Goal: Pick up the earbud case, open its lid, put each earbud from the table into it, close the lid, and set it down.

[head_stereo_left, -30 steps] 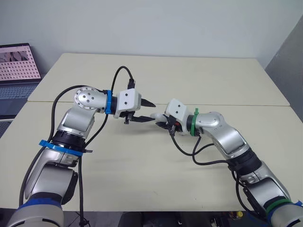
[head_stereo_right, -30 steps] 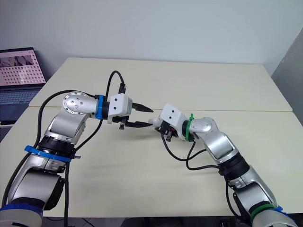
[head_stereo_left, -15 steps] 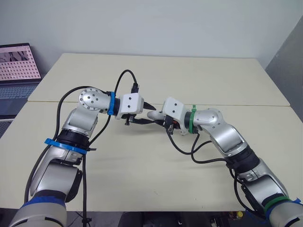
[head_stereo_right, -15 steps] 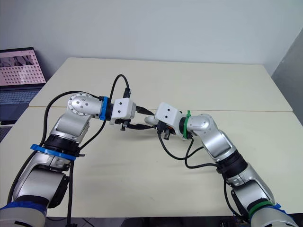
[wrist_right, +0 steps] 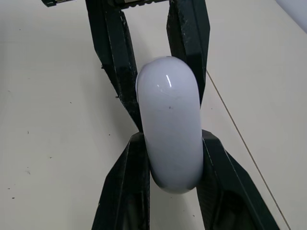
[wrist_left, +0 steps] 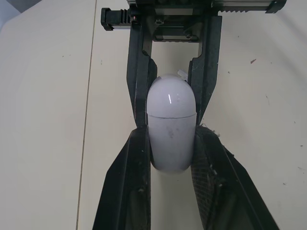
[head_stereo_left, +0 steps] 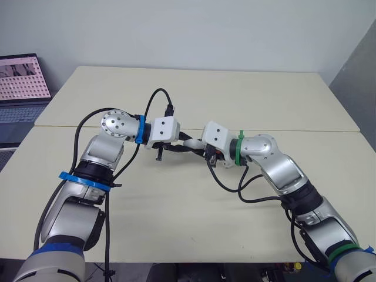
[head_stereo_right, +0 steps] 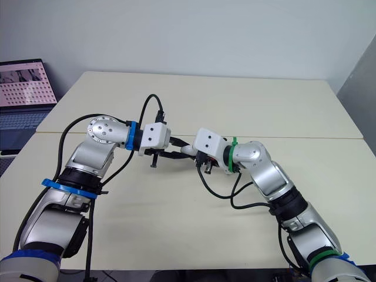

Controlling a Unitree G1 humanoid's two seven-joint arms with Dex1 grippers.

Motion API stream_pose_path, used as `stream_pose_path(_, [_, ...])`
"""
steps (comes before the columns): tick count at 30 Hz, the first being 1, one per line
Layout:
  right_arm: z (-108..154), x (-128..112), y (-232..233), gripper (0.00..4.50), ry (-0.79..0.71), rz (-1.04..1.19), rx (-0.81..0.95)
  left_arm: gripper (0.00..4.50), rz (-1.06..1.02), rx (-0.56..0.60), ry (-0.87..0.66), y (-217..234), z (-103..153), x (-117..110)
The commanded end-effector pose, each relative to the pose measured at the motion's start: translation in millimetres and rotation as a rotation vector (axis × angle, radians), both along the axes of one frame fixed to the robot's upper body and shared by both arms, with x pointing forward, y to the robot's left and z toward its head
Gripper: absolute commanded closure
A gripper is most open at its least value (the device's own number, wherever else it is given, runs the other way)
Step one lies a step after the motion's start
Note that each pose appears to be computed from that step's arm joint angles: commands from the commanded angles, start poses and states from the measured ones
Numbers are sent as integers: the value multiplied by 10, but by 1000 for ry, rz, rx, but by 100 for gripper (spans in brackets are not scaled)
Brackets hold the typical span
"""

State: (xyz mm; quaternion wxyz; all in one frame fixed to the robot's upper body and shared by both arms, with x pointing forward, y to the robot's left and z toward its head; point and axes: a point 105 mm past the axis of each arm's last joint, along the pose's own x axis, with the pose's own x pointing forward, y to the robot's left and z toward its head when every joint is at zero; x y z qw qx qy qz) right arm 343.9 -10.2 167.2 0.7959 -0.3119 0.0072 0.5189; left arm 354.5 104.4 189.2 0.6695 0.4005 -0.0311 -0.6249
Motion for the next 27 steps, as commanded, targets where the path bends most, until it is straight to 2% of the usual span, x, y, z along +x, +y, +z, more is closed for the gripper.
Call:
stream_pose_path(1, [193,0,14,272,-61,12,58,374,10,-70,-41,-51,199,31])
stream_pose_path(6, [240,42,-459,98,-42,-80,135,374,163,-320,215,111,267,95])
stream_pose_path(9, [348,-4,-671,2,17,-142,293,374,218,-461,378,208,300,46])
stream_pose_path(14, [504,-222,-614,2,85,-98,455,374,248,-584,504,192,327,-104])
stream_pose_path(16, [515,-272,-568,2,111,-80,475,374,248,-580,523,155,275,-186])
stream_pose_path(27, [567,-111,-442,2,125,-102,477,374,228,-574,566,3,209,-365])
